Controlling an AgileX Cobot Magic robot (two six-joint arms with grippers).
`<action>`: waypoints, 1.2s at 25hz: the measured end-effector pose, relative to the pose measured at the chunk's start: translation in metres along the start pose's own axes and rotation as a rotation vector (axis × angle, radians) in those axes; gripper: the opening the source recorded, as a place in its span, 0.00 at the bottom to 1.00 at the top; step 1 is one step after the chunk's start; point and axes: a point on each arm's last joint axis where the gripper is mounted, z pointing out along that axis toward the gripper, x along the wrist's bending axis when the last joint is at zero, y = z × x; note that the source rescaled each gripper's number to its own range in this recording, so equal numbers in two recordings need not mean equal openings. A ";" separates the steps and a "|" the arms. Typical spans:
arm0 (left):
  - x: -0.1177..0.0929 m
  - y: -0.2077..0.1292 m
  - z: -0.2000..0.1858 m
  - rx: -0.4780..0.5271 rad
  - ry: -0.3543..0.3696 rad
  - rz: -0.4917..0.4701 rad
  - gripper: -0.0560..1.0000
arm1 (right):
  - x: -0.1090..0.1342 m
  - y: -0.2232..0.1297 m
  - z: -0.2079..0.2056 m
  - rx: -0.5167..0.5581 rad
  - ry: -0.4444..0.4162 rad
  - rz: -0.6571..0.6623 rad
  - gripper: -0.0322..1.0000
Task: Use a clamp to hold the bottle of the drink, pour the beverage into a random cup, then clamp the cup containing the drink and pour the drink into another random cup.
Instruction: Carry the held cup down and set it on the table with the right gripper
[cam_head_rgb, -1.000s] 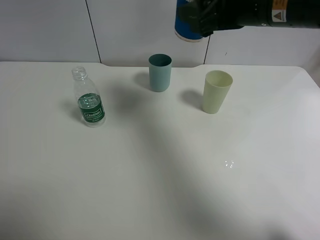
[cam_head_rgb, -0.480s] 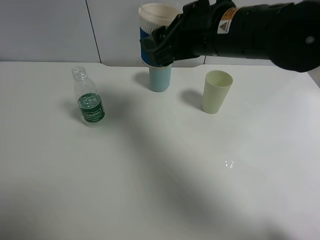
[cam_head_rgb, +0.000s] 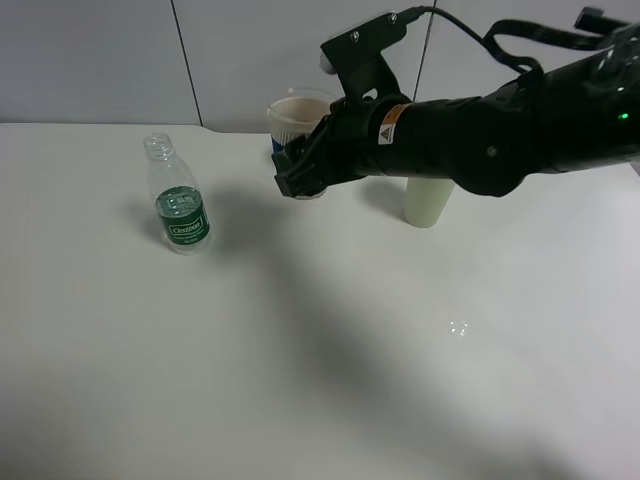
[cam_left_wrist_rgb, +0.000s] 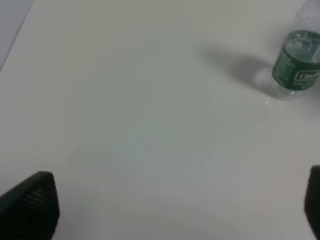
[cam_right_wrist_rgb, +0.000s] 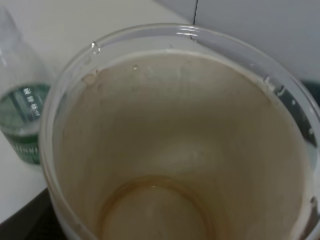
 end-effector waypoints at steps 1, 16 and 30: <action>0.000 0.000 0.000 0.000 0.000 0.000 1.00 | 0.000 -0.004 0.004 0.011 0.001 0.001 0.03; 0.000 0.000 0.000 0.000 0.000 0.000 1.00 | 0.005 -0.040 0.041 0.028 0.005 -0.010 0.03; 0.000 0.000 0.000 0.000 0.000 0.000 1.00 | 0.016 -0.077 0.066 0.088 0.083 -0.141 0.03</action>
